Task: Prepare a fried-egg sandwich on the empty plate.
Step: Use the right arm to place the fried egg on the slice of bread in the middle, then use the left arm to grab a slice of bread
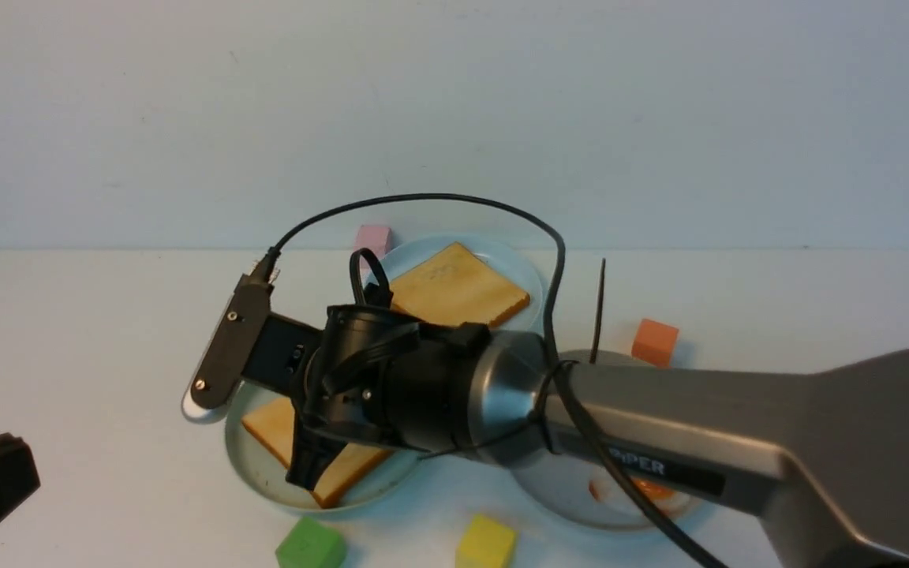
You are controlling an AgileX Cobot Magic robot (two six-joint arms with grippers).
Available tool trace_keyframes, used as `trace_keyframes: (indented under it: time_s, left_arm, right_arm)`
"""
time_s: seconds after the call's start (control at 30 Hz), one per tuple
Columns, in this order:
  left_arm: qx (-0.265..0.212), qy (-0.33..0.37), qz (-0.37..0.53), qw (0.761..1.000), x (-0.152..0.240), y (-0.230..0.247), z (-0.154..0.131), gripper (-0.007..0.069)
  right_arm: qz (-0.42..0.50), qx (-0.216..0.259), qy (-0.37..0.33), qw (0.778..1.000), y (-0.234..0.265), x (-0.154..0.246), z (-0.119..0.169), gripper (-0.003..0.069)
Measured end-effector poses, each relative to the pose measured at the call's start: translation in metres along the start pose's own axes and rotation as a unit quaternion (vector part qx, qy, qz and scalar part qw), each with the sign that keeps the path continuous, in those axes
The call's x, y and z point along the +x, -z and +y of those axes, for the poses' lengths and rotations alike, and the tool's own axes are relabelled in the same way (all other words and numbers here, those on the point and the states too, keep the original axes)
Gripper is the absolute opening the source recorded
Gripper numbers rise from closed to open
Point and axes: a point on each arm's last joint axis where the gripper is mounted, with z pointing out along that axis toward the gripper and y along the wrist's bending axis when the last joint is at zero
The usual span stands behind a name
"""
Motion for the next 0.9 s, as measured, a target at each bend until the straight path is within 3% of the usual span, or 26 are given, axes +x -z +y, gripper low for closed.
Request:
trace_keyframes:
  time_s: [0.13, 0.4, 0.5, 0.67, 0.77, 0.83, 0.87, 0.9]
  left_arm:
    - [0.000, 0.000, 0.000, 1.000, 0.000, 0.000, 0.000, -0.0008]
    - [-0.003, -0.007, 0.001, 1.000, 0.000, 0.000, 0.001, -0.0002]
    - [-0.004, -0.008, 0.001, 1.000, 0.000, 0.000, 0.001, 0.0000]
    - [0.004, 0.004, 0.027, 1.000, 0.004, -0.001, -0.001, 0.0001]
    - [0.013, 0.021, 0.076, 0.997, 0.011, -0.011, -0.001, -0.0007]
    - [0.022, 0.042, 0.142, 0.989, 0.016, -0.027, -0.002, -0.0013]
    - [0.024, 0.048, 0.160, 0.986, 0.017, -0.032, -0.002, -0.0013]
    - [0.029, 0.069, 0.200, 0.977, 0.017, -0.045, -0.003, -0.0013]
  right_arm:
    - [0.016, -0.011, -0.019, 1.000, 0.001, 0.001, 0.005, 0.0203]
    - [0.050, -0.050, -0.084, 0.994, 0.015, 0.002, 0.013, 0.0561]
    - [0.043, -0.060, -0.100, 0.992, 0.039, -0.007, 0.012, 0.0632]
    - [0.055, -0.049, -0.120, 0.990, 0.102, -0.011, -0.013, 0.0621]
    - [0.084, -0.033, -0.139, 0.986, 0.144, 0.001, -0.037, 0.0533]
    - [0.104, -0.021, -0.156, 0.982, 0.181, 0.018, -0.055, 0.0423]
    - [0.108, -0.018, -0.161, 0.981, 0.189, 0.023, -0.059, 0.0402]
    - [0.114, -0.013, -0.169, 0.979, 0.207, 0.034, -0.066, 0.0330]
